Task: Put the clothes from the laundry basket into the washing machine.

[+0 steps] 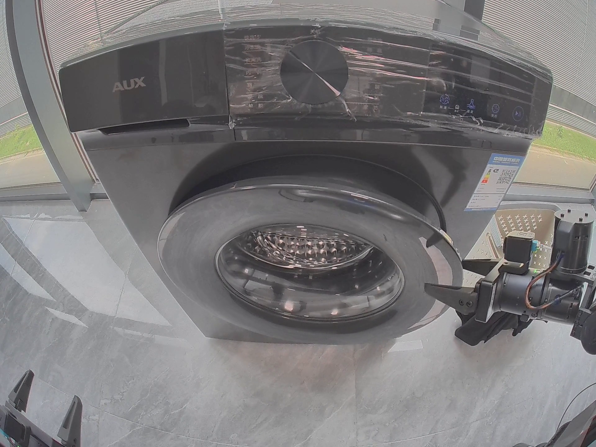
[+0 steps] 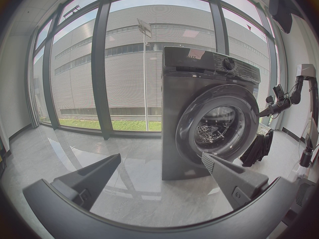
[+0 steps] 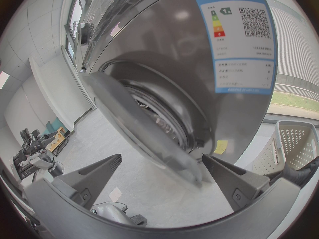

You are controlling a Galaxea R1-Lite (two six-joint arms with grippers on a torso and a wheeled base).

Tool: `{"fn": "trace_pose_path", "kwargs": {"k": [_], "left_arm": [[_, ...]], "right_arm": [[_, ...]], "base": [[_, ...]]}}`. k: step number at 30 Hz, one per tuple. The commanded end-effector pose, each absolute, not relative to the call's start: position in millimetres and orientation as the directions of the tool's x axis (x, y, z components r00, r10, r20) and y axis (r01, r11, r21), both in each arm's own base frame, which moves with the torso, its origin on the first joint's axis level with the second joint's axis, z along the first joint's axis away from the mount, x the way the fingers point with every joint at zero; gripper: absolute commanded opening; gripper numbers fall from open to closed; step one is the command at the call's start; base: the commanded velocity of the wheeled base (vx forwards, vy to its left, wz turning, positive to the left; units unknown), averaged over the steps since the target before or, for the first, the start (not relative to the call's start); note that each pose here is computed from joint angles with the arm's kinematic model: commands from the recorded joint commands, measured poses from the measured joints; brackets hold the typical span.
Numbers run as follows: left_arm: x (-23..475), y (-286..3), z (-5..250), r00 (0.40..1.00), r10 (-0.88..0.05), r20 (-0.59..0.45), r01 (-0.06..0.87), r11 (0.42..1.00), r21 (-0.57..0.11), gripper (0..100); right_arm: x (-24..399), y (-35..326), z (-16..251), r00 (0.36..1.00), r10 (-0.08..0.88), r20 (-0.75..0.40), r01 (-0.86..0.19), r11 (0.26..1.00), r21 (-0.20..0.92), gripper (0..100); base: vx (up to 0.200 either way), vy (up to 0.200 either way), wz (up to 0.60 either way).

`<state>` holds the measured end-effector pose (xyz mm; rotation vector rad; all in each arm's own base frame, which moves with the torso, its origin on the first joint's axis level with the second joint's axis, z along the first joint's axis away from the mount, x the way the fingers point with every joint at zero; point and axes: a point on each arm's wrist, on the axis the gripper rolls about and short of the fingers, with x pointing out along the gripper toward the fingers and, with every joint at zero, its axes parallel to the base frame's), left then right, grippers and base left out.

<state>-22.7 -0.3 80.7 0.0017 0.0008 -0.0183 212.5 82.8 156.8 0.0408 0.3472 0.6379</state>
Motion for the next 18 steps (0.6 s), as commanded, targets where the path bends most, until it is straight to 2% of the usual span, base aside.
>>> {"fn": "trace_pose_path", "kwargs": {"k": [1,5,10,17,18], "left_arm": [[-22.8,-0.3,75.5,1.0,-0.018,0.0,0.018,1.0,0.002,100],[-22.8,-0.3,75.3,1.0,-0.018,-0.002,0.018,1.0,0.002,100],[-22.8,-0.3,75.5,1.0,-0.018,0.0,0.018,1.0,0.002,100],[-22.8,-0.3,75.3,1.0,-0.018,-0.002,0.018,1.0,0.002,100],[-22.8,-0.3,75.5,1.0,-0.018,0.0,0.018,1.0,0.0,100]], "right_arm": [[213.3,87.4,144.9,0.723,0.598,-0.345,-0.585,0.796,0.154,100],[200.1,88.6,142.5,0.702,0.62,-0.35,-0.608,0.778,0.157,100],[188.9,84.1,146.0,0.707,0.622,-0.337,-0.611,0.777,0.153,100],[205.6,87.8,145.3,0.716,0.61,-0.34,-0.598,0.787,0.154,100],[207.8,89.1,143.6,0.712,0.611,-0.346,-0.598,0.786,0.156,100]], "base": [[0.0,0.0,0.0],[0.0,0.0,0.0],[0.0,0.0,0.0],[0.0,0.0,0.0],[-0.2,0.0,0.0]]}}
